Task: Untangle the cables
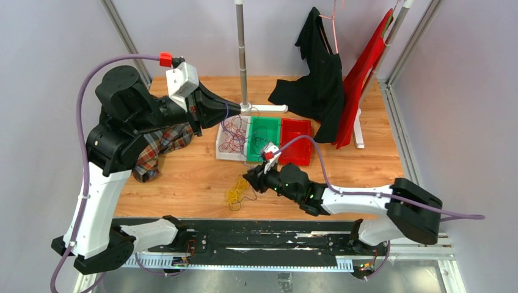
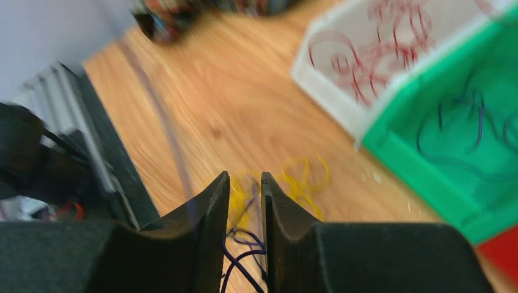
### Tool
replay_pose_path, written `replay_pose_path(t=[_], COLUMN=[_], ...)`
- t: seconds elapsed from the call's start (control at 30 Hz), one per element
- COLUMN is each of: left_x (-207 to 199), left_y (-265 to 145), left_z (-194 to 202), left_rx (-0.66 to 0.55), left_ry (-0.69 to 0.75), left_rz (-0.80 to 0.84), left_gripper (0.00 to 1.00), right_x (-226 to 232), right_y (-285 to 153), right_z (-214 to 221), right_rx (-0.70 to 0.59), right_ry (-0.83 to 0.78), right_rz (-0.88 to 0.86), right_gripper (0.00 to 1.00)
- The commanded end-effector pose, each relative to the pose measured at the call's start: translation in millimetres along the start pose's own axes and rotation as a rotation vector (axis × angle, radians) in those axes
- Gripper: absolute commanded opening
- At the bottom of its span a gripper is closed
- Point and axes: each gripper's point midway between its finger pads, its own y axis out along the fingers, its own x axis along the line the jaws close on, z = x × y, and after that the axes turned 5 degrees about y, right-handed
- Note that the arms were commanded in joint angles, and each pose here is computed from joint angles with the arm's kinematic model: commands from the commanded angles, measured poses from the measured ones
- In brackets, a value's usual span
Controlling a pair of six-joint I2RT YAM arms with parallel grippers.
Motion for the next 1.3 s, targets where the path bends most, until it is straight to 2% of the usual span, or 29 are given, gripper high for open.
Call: replay_pose_path(t=[0.0,0.13,0.23,0.37,0.4,0.47,0.5,0.63,0.73,1.0,1.27], left_x=[14.4,17.6,23.2,31.4,33.9,38.7,42.3,56.0,68.1,97.5,112.2], left_y=[-1.3,-0.8,-0.5,8.2,11.7,19.6,25.3,44.3,60.7,106.4,134.0], left_z=[-28.1,-41.6,-50.7,-40.6,-32.0,-11.5,5.1,51.6,84.2,157.8,226.1], left_rx=[-0.061,-0.088,-0.109,-0.097,-0.080,-0.043,-0.015,0.055,0.100,0.183,0.277], left_ry=[0.062,0.072,0.089,0.057,0.040,0.005,-0.021,-0.085,-0.129,-0.231,-0.253], left_rz=[-0.062,-0.071,-0.094,-0.100,-0.100,-0.094,-0.092,-0.092,-0.094,-0.067,-0.010], left_gripper=[0.00,0.00,0.00,0.00,0.00,0.00,0.00,0.00,0.00,0.00,0.00], right_x=[-31.4,-47.9,-53.8,-48.6,-46.2,-39.1,-37.4,-46.0,-68.7,-137.4,-150.9], right_y=[-0.2,-1.4,-4.1,-10.7,-13.3,-21.6,-26.3,-54.0,-80.0,-139.5,-160.0], right_z=[39.0,80.2,103.4,99.4,91.3,62.1,49.4,5.5,-5.4,2.4,-4.1], right_rx=[0.024,0.106,0.148,0.132,0.115,0.057,0.036,-0.037,-0.041,-0.071,-0.111], right_ry=[0.053,0.070,0.087,0.123,0.127,0.126,0.118,0.076,0.033,0.066,0.070], right_rz=[0.114,0.166,0.175,0.153,0.146,0.128,0.128,0.203,0.328,0.679,0.754], right_gripper=[0.25,0.12,0.12,0.31,0.39,0.64,0.70,0.72,0.72,0.70,0.67])
